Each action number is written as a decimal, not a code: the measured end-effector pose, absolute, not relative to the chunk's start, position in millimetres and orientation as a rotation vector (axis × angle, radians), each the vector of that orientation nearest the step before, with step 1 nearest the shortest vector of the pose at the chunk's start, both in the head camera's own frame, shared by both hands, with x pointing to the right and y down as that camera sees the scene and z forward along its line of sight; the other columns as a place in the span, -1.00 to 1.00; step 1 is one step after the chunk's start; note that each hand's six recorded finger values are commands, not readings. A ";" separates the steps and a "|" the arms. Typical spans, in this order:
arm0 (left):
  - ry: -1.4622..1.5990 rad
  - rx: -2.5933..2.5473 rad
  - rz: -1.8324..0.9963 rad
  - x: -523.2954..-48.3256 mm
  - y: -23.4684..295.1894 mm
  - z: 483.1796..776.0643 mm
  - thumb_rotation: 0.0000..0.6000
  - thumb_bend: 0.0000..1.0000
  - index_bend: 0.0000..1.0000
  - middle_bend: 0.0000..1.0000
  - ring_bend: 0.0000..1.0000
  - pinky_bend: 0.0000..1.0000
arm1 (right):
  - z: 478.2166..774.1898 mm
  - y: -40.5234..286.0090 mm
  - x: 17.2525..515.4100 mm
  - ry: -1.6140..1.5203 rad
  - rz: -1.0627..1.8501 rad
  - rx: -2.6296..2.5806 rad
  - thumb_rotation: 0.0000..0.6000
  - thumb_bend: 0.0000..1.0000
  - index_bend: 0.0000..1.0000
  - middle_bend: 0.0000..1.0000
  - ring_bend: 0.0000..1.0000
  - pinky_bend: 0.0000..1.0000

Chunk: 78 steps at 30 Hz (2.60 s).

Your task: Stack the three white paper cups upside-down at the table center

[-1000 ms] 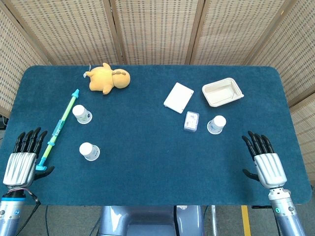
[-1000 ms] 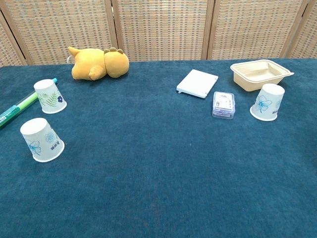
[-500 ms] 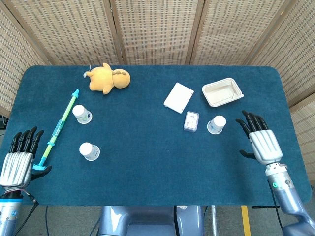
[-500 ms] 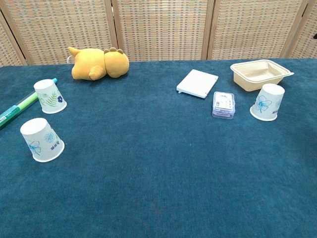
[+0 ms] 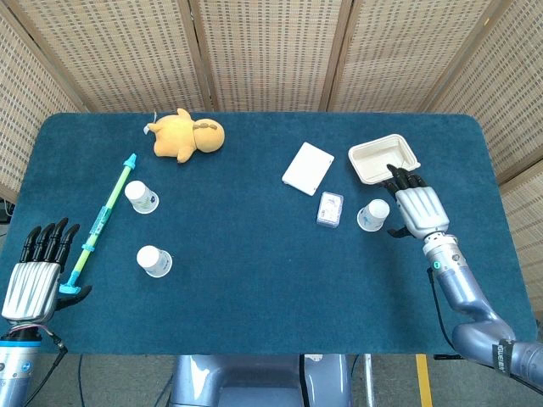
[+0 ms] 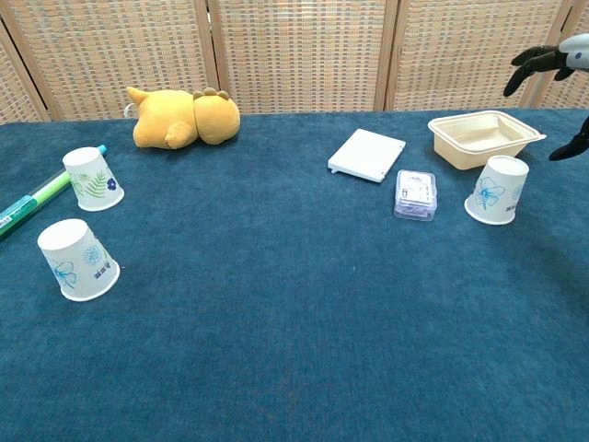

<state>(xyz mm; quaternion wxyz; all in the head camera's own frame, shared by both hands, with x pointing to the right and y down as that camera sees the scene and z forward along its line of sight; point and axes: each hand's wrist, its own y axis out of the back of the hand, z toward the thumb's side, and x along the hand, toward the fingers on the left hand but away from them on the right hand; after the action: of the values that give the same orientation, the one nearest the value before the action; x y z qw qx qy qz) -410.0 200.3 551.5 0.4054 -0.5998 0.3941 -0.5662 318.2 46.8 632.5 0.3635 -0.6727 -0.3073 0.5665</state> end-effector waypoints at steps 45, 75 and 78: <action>0.964 -1.532 -1.490 -414.4 195.0 570.0 1.00 -1.00 -1.00 -1.00 -1.00 -1.00 | 718.8 30.2 323.5 -0.711 1.657 -1.740 1.00 -0.37 0.04 -0.86 -1.00 -0.57; 1.009 -1.569 -1.398 -411.8 202.5 544.4 1.00 -1.00 -1.00 -1.00 -1.00 -1.00 | 616.2 93.2 152.7 -0.618 1.194 -1.825 1.00 -0.37 0.04 -0.88 -1.00 -0.56; 1.012 -1.573 -1.398 -412.7 202.5 544.3 1.00 -1.00 -1.00 -1.00 -1.00 -1.00 | 622.2 92.7 137.3 -0.610 1.192 -1.834 1.00 -0.37 0.04 -0.88 -1.00 -0.56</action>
<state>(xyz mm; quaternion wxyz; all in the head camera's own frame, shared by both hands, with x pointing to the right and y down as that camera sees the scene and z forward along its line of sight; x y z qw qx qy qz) -412.7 202.5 544.3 0.3924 -0.6196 0.3986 -0.5506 137.3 92.7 622.2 0.4216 -0.7323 -0.2437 0.4760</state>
